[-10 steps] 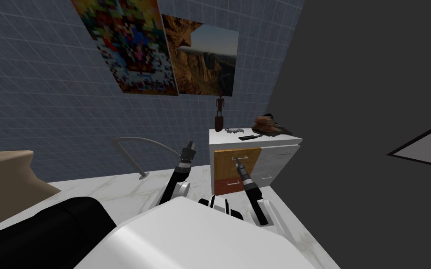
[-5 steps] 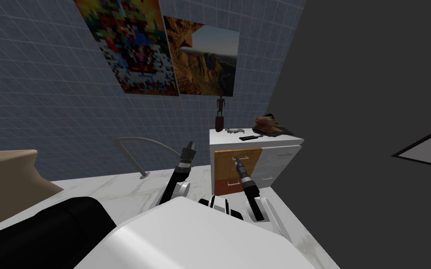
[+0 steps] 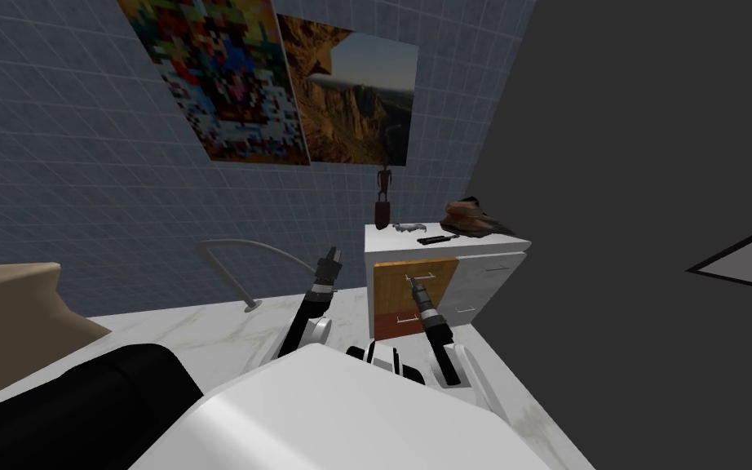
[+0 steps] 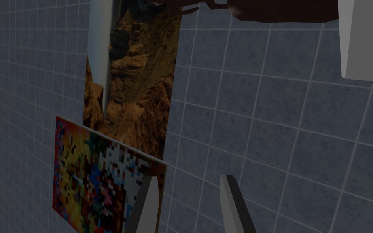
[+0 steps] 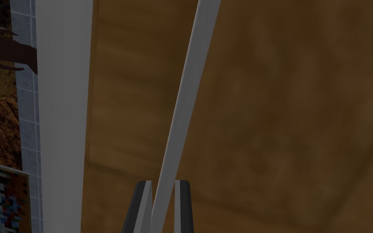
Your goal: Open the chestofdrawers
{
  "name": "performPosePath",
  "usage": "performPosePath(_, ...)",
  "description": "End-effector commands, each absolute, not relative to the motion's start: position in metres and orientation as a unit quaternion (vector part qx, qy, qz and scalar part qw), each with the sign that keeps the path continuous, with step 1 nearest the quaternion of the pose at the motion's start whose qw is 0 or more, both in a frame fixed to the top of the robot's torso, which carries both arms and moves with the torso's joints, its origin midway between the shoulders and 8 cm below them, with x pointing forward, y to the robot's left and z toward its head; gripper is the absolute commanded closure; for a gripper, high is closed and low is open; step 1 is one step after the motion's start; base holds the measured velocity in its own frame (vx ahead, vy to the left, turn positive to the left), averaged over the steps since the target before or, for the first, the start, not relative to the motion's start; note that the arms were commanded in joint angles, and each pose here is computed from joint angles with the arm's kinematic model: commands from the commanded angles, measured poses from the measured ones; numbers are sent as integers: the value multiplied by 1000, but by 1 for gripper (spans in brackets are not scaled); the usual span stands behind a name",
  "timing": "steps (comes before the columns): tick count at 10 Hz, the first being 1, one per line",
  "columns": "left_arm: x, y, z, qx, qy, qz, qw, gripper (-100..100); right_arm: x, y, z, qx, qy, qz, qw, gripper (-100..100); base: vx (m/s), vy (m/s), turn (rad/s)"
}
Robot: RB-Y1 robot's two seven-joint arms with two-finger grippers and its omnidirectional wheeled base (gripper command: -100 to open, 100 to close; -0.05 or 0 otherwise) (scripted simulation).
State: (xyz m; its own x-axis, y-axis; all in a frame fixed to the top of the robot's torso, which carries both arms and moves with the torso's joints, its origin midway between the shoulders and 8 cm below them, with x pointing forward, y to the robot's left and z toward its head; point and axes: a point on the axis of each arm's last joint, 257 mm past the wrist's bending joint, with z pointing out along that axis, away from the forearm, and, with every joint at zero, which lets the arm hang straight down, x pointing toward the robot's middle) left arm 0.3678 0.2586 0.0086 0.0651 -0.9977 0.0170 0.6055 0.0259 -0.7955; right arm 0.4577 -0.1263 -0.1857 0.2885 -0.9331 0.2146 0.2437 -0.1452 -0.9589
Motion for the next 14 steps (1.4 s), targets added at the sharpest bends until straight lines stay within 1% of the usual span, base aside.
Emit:
performPosePath(1, 368, 259, 9, -329, 298, -615, 651, 0, 458, -125, -180, -558, 305, -511, 578, 100, -163, -71, 7)
performPosePath(3, 368, 259, 9, -329, 298, -615, 651, 0, 458, -124, -174, -557, 302, -512, 580, 100, -193, -73, 12)
performPosePath(4, 368, 259, 9, -329, 298, -615, 651, 0, 456, -126, -183, -561, 308, -509, 576, 100, -93, -27, 3)
performPosePath(8, 368, 259, 9, -329, 298, -615, 651, 0, 452, -123, -175, -559, 302, -510, 581, 100, -164, -49, -19)
performPosePath(9, 368, 259, 9, -329, 298, -615, 651, 0, 452, -125, -183, -563, 308, -507, 575, 100, -86, -23, -9)
performPosePath(10, 368, 259, 9, -329, 298, -615, 651, 0, 454, -128, -182, -564, 314, -509, 569, -100, -30, -21, 71)
performPosePath(14, 368, 259, 9, -329, 298, -615, 651, 0, 462, -134, -167, -560, 323, -518, 560, -100, -24, -29, 89)
